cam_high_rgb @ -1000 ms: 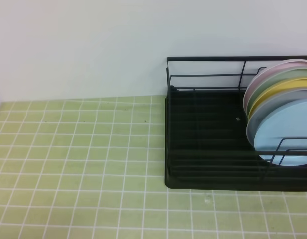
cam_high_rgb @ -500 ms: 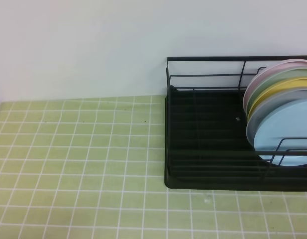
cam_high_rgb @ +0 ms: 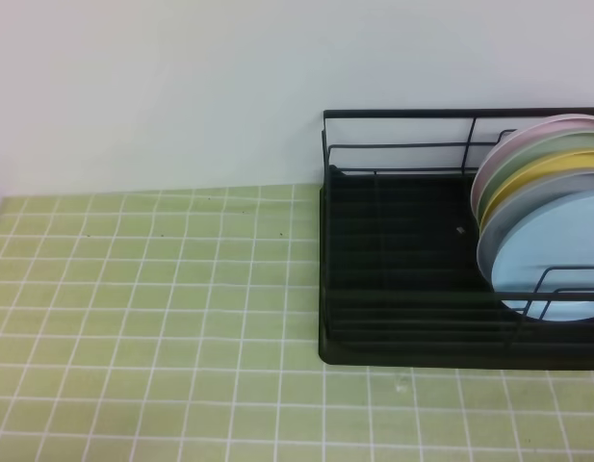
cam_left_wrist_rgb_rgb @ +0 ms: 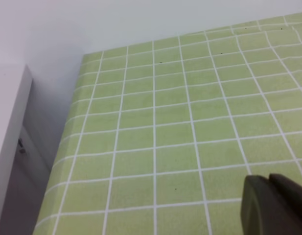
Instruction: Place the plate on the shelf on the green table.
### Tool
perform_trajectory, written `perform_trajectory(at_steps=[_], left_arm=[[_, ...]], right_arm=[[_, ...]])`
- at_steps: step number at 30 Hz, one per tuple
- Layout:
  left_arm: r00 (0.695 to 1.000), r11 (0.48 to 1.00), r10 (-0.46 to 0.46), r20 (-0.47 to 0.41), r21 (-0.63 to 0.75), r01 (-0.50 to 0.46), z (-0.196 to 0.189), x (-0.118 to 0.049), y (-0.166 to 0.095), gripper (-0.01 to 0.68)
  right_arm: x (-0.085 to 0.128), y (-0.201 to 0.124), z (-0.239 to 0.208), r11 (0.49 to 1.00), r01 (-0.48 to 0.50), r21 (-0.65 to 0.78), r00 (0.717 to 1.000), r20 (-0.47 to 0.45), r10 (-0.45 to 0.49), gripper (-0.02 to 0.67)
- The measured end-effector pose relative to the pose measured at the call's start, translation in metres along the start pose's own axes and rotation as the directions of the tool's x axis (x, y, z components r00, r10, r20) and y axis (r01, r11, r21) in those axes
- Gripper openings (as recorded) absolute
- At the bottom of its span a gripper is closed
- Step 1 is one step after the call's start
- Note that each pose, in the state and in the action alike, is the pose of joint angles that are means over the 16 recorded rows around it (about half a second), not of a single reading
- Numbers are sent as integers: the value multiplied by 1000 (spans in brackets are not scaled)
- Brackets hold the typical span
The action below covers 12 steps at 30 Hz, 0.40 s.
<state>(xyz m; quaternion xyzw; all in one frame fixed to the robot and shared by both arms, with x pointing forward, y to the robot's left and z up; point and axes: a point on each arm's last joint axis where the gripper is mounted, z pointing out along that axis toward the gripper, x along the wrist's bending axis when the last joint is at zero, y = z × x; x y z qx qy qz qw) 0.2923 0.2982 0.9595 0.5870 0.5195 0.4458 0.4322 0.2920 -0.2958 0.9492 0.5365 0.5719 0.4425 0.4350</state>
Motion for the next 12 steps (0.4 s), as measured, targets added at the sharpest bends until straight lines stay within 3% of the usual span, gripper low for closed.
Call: perform_trajectory(at_steps=[12], left_arm=[[1000,1000,0,0,0,0,0,0,0,-2]], right_arm=[[0,0,0,1000,0,4,1000,-1,0,-3]])
